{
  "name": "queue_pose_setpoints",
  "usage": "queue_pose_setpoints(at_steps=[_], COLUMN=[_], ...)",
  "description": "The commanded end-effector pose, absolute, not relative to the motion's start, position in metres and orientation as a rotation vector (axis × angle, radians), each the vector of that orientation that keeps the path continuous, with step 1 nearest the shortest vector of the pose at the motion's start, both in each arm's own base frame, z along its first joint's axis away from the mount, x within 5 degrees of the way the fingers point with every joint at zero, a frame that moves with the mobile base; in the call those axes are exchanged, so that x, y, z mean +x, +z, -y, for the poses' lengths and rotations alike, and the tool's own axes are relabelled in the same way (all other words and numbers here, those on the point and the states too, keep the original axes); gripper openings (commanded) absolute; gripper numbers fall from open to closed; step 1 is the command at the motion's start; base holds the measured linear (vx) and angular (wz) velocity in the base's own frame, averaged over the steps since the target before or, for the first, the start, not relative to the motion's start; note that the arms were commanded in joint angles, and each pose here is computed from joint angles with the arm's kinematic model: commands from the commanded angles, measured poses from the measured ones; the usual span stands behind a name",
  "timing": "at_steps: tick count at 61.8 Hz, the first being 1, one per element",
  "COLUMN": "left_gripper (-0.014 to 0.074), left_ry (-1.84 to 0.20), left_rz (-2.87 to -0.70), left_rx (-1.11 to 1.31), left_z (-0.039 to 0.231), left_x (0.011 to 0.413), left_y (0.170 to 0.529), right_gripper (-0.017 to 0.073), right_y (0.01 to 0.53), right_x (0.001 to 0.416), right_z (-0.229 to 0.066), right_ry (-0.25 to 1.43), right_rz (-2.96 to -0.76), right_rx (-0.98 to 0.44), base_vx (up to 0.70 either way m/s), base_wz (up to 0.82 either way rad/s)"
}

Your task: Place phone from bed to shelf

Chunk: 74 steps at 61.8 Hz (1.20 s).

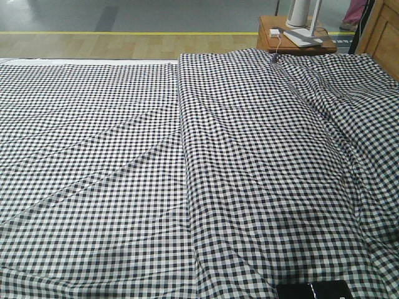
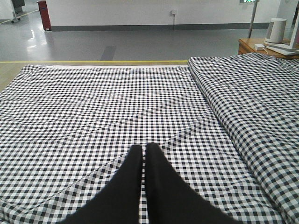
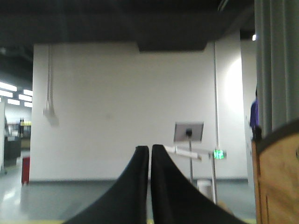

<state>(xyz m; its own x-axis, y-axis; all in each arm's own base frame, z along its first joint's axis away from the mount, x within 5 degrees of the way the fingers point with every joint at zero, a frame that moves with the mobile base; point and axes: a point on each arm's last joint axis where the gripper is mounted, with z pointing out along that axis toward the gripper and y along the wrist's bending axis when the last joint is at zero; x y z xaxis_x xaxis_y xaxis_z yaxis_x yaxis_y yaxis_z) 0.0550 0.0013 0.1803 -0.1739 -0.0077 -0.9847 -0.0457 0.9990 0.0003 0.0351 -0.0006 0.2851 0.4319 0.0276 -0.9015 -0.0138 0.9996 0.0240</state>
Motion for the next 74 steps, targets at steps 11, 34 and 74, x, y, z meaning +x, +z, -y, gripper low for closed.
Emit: queue_pose_setpoints(at_steps=[11, 34, 74], left_gripper=[0.0001, 0.0001, 0.0001], left_ry=[0.029, 0.029, 0.029], left_rz=[-1.674, -1.674, -1.674], left_rx=[-0.051, -0.051, -0.051], left_z=[-0.002, -0.002, -0.002], left_x=[0.056, 0.056, 0.056], left_y=[0.186, 0.186, 0.186], right_gripper=[-0.0004, -0.0004, 0.0264], right_y=[0.362, 0.437, 0.394], right_x=[0.023, 0.067, 0.164], right_z=[0.001, -0.002, -0.004], right_ry=[0.006, 0.025, 0.034], right_rz=[-0.971, -1.279, -1.776], right_rx=[0.007, -0.012, -0.024], base_vx=[0.0, 0.0, 0.0], base_wz=[0.0, 0.0, 0.0])
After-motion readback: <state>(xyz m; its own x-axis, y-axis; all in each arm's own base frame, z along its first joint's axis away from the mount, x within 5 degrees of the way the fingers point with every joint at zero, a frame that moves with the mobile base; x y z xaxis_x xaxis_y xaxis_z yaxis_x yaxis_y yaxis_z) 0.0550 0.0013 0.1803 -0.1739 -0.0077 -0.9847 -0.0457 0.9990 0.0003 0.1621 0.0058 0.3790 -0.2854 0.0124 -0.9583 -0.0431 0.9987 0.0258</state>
